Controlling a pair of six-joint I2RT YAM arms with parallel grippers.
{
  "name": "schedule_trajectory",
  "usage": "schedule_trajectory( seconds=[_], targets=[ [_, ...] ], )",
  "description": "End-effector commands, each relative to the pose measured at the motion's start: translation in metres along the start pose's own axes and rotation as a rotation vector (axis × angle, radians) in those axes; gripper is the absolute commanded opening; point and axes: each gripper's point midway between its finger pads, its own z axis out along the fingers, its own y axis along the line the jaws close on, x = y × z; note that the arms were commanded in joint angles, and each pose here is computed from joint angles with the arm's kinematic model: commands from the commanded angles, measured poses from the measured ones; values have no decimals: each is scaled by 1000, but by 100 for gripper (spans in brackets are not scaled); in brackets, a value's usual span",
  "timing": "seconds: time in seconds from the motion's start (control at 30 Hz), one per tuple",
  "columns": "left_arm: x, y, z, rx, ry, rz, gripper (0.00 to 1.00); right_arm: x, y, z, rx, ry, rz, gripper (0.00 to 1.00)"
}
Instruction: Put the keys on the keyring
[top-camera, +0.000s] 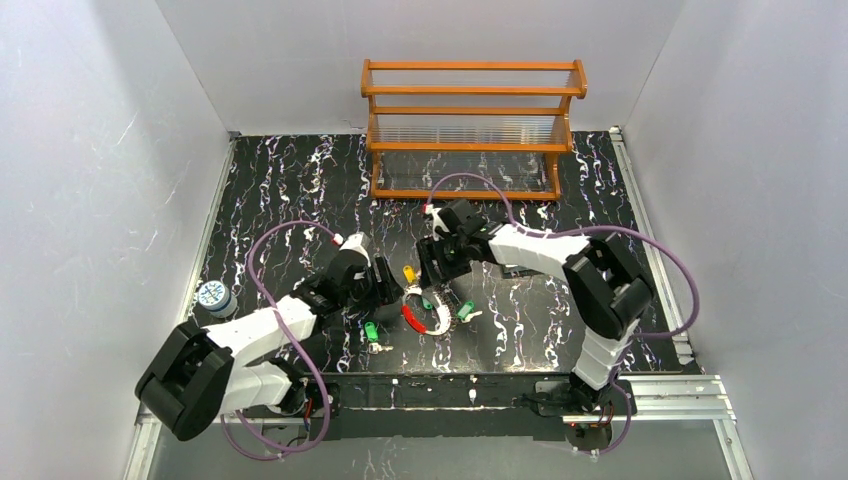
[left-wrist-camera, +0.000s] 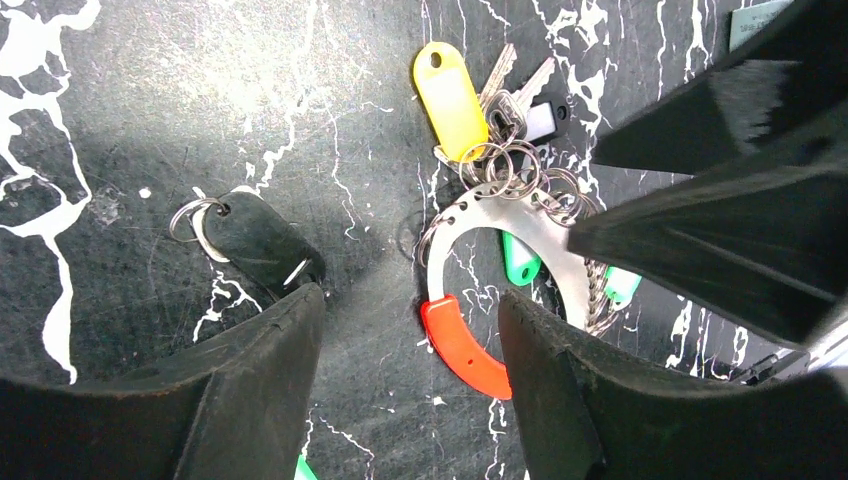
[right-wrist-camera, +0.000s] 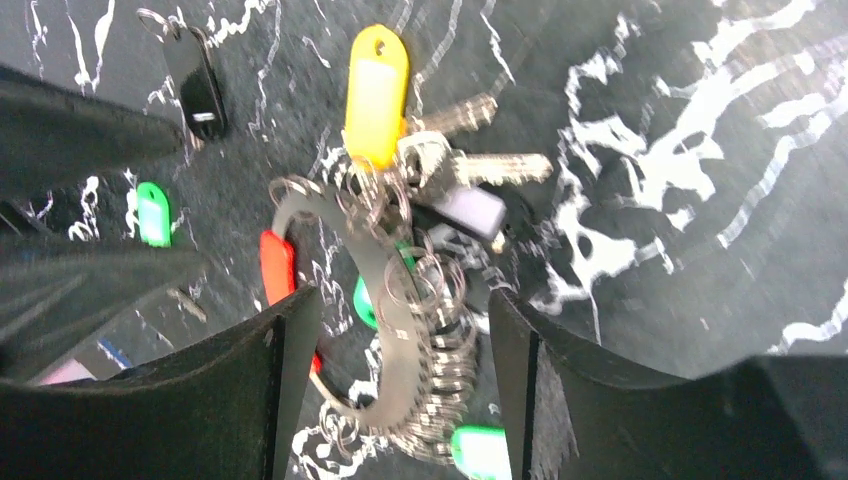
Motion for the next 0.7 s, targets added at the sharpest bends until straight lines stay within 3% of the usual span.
schedule_trajectory(
  seconds=[0.0, 0.23, 0.43, 0.57, 0.67],
  targets=[
    [4, -4, 5, 6, 22, -2, 60, 3, -13, -27, 32, -50, 26, 71],
    [20, -10, 20, 20, 80, 14, 56, 42, -23, -43, 38, -8, 85, 71],
    [32, -10, 31, -11, 127, 46, 44, 65, -17, -39, -26, 28, 128, 65],
    [38, -9, 33, -48, 131, 49, 38, 57, -10, -26, -82, 45, 129, 54],
    [41, -10, 31, -63, 128, 54, 35, 41, -5, -15, -114, 40, 120, 39]
  ],
)
